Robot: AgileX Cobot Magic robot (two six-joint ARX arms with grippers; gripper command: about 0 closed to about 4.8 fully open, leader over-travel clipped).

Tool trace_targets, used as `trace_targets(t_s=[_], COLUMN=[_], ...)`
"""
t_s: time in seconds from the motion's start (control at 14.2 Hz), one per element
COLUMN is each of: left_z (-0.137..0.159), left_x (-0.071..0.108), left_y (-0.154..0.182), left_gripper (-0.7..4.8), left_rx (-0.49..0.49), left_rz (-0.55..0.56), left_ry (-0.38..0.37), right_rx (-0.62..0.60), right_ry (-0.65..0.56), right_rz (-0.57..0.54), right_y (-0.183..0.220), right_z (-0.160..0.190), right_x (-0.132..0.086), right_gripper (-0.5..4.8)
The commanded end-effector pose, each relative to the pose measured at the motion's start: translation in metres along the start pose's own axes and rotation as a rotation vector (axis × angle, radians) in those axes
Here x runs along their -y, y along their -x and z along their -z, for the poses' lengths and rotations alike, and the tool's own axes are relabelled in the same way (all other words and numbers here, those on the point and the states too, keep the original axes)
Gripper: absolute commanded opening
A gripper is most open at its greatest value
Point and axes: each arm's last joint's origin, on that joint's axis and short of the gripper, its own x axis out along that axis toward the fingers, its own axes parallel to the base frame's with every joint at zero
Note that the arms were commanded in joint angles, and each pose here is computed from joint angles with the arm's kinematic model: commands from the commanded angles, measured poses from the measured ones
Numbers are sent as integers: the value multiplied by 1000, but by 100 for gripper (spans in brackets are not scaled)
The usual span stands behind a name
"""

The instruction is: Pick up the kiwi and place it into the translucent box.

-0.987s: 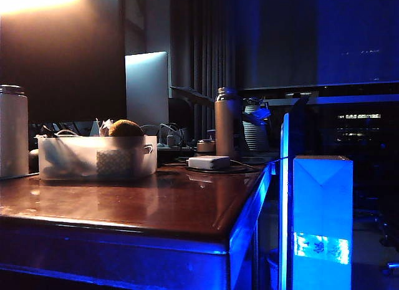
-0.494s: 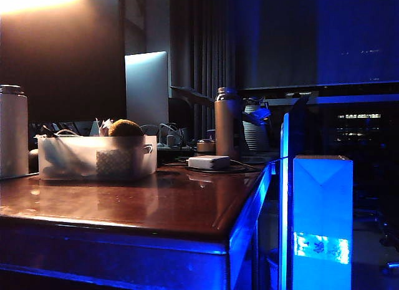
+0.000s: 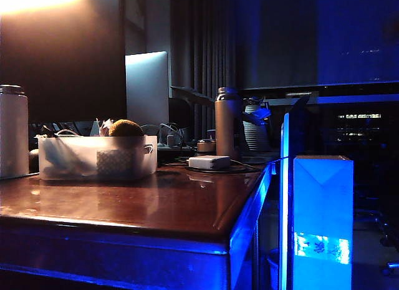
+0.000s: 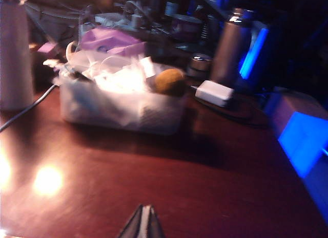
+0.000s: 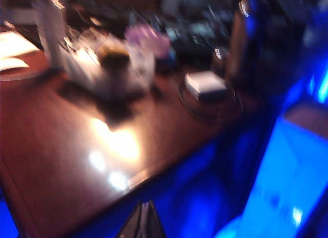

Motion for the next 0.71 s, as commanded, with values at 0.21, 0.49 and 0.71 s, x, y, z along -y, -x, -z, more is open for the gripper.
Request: trace_targets(t_s=[0.21,0.49,0.71], left_z=[33,50,51], left_x=[-10,-14,-16], left_y=[-14,-18,-18], left_gripper=[13,13,13], left_rx=[-34,-77,-80], left_rz=[-31,-33,-73], left_ry=[-36,-102,-143], right_rx=[-102,-169,-172], right_ry=[-2,-37,-43], right_rz=[19,24,28], right_y=[-10,-14,-14], right_z=[43,66,67], right_x=[-1,-2,-2], right_gripper=[-5,-5,-5])
